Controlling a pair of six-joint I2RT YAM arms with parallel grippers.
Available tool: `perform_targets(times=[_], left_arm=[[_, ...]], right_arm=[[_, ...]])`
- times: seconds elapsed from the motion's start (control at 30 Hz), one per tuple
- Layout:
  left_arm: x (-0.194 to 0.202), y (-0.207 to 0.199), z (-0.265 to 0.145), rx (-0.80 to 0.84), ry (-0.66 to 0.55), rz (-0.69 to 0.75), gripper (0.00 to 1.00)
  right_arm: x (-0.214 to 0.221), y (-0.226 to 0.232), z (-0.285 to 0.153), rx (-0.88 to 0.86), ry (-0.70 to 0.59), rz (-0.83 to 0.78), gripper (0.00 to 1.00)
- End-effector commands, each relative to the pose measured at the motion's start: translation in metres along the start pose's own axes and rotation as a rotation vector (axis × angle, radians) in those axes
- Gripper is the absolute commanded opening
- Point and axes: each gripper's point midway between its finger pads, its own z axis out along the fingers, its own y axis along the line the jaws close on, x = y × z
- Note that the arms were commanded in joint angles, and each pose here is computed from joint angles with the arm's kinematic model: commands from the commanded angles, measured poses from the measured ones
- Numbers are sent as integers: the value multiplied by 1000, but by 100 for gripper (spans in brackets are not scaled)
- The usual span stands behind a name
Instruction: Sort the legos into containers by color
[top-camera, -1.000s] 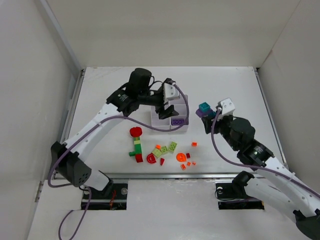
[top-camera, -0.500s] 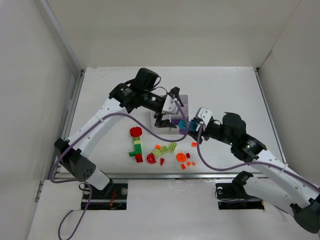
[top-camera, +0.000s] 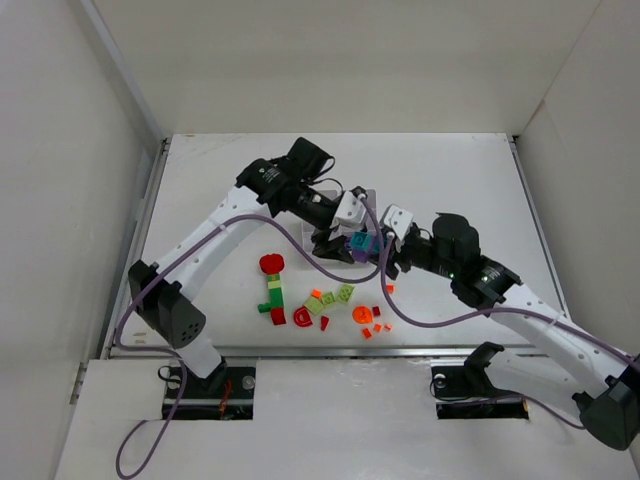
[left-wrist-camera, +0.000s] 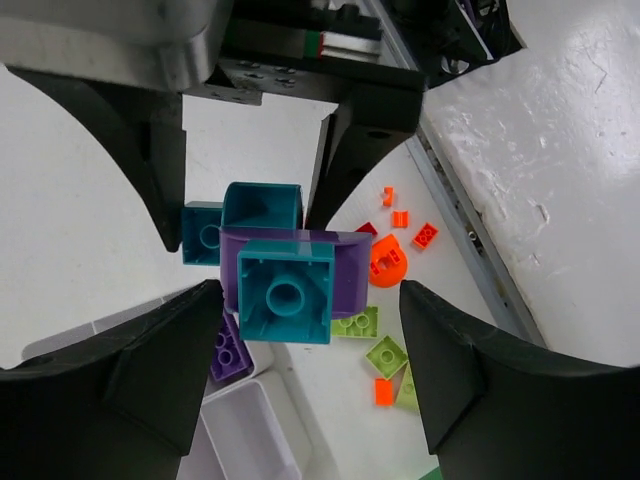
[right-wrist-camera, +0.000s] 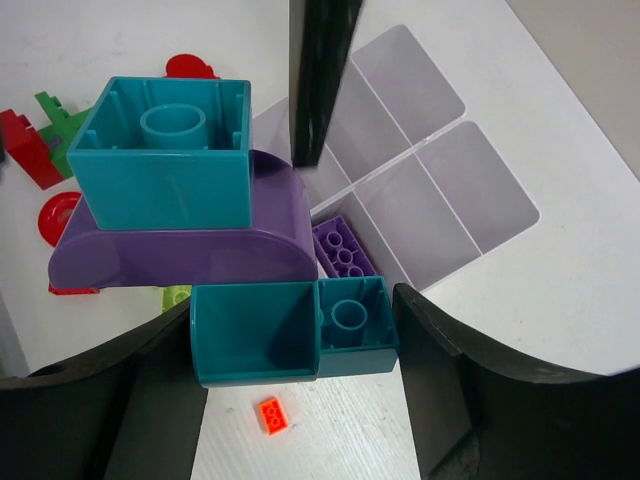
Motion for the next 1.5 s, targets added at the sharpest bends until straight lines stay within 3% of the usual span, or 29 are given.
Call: perform_targets(times=[0.0, 0.13, 0.27, 0.3, 0.47, 0.6, 0.83, 1.1, 1.47], left_arm=[[-16, 5, 0, -4, -41, -62, 68], [-12, 11, 4, -32, -47, -121, 60], [-12, 11, 3, -45, -45, -132, 34], [-12, 11, 3, -45, -45, -142, 24], [-12, 11, 3, -45, -45, -142, 0], [-19, 11, 0, -51, -62, -128, 0], [-26, 48, -44, -230, -93, -122, 0], [-13, 41, -44, -219, -96, -168, 0], [-8, 27, -42, -179, -84, -172, 0]], right_arm=[[-43, -12, -3, 24, -113, -42, 0], [-43, -12, -3, 24, -113, -42, 0], [-44, -10, -2, 14, -116, -42, 0], [-44, -10, -2, 14, -116, -42, 0], [-35, -7, -1, 7, -100, -37, 0], [-30, -5, 0, 3, -90, -25, 0], [29, 13, 6, -9, 25, 64, 0], [19, 6, 3, 40, -28, 87, 0], [-33, -8, -15, 69, -158, 3, 0]])
